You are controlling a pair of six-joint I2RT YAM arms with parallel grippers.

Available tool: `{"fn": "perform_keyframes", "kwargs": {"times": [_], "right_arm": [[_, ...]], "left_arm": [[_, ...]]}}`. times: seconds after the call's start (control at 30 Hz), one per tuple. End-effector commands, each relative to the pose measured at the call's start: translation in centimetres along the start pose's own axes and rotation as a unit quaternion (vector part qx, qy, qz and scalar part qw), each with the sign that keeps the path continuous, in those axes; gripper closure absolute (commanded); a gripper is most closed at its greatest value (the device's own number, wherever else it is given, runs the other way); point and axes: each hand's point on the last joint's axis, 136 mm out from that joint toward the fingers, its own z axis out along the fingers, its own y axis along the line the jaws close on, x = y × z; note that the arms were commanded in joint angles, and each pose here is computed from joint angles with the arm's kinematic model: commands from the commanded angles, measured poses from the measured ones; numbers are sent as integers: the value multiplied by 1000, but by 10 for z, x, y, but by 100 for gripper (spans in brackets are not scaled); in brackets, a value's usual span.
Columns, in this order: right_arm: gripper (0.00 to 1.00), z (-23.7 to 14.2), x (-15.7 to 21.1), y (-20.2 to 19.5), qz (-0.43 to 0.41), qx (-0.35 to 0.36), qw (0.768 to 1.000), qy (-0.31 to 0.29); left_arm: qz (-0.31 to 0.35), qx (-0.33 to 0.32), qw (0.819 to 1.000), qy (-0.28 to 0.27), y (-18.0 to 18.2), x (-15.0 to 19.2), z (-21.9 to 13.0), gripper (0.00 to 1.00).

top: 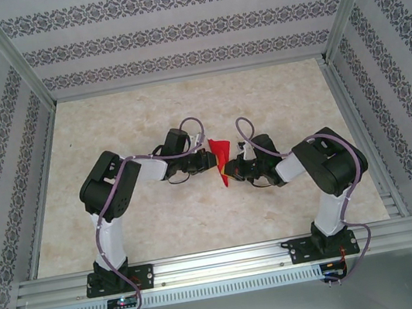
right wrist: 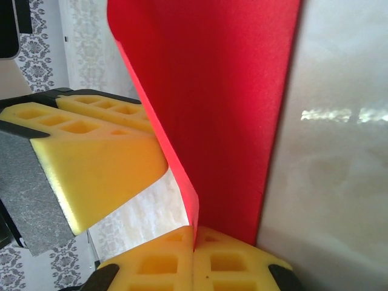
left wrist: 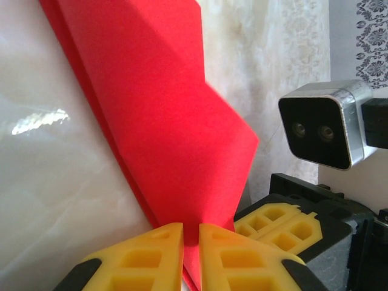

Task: Fold a paper plane with a square sheet of paper (pick it up from the middle)
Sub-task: Fold the wing for the fifth time at the center of the table.

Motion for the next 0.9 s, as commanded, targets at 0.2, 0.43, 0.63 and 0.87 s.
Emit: {"fn": "perform_keyframes", "kwargs": {"times": [0.2,0.43,0.63,0.87], "right_arm": [[100,-1,8,-39,34,73,997,3],[100,-1,8,-41,35,78,996,6],[100,-1,8,-41,35,79,996,7],[100,-1,10,-43,38,83,996,10]], "left_arm": [[53,34,998,-29,-21,-10,-3,87],[54,31,998,-27,-20,-11,-1,89],[31,12,999,-8,-4,-6,8,91],[23,-11,1000,9,6,-3,17,91]]}}
